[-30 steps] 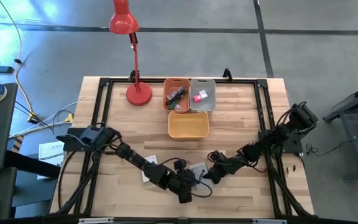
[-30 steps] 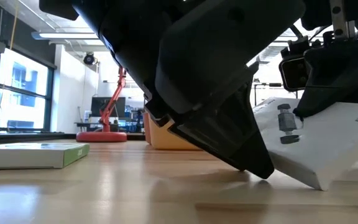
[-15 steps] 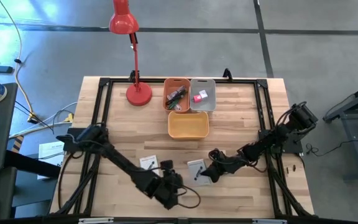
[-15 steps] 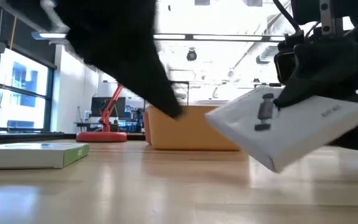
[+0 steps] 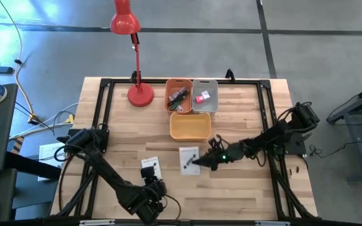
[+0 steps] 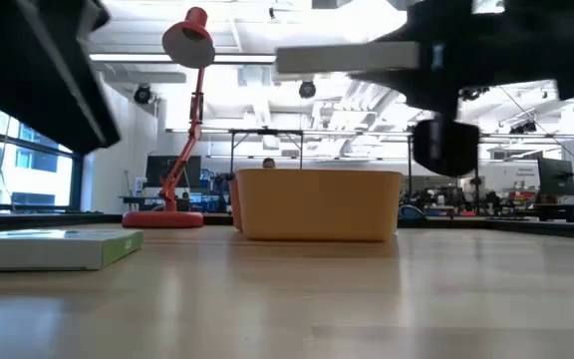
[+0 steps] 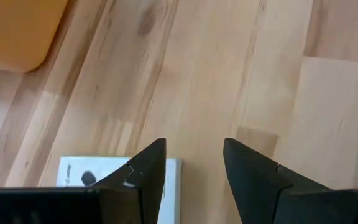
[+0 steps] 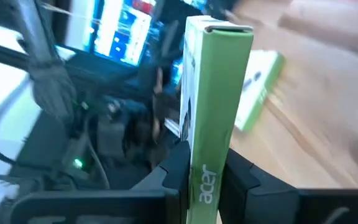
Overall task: Pick and place items into bin
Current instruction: Put the right card reader box into the yellow bin
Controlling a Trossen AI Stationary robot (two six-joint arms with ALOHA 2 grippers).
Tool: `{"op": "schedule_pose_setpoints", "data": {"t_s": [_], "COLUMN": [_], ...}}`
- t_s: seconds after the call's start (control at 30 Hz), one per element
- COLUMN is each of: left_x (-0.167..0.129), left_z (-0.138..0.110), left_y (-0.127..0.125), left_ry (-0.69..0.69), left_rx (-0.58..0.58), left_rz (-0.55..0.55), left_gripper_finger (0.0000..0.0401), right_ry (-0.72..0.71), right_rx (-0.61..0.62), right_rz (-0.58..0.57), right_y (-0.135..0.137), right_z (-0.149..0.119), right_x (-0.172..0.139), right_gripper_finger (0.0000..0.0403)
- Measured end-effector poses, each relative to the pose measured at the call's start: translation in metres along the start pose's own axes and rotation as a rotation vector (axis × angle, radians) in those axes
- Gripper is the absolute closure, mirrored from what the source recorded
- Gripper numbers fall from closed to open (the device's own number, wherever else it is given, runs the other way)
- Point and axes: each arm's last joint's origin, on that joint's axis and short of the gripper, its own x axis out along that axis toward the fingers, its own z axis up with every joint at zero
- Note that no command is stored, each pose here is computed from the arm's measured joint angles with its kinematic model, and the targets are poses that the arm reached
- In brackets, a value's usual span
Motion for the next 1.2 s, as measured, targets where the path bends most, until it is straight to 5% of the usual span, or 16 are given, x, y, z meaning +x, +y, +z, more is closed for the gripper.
{"op": "schedule_pose_setpoints", "data": {"t_s": [0.4,0.7,1.2], "left_x": [-0.007,-0.007,-0.007], "left_z": [-0.008,-0.008,-0.007], "left_y": [-0.003,-0.003,-0.003], "left_ry": [-0.024,-0.027,-0.055], "left_rx": [-0.046,-0.068,-0.069], "left_rz": [0.018,0.019,0.038], "left_gripper_finger": [0.0251,0.0251,0.0251], "right_ry": [-0.149,-0.239,-0.181], "right_rx": [0.004,-0.094,-0.214], "right_rz": [0.140,0.250,-0.214], "right_y": [-0.007,0.016,0.005], "right_z": [0.071,0.105,0.136], "right_x": [0.003,-0.016,-0.060], "right_gripper_finger": [0.0355,0.0363,0.0358]}}
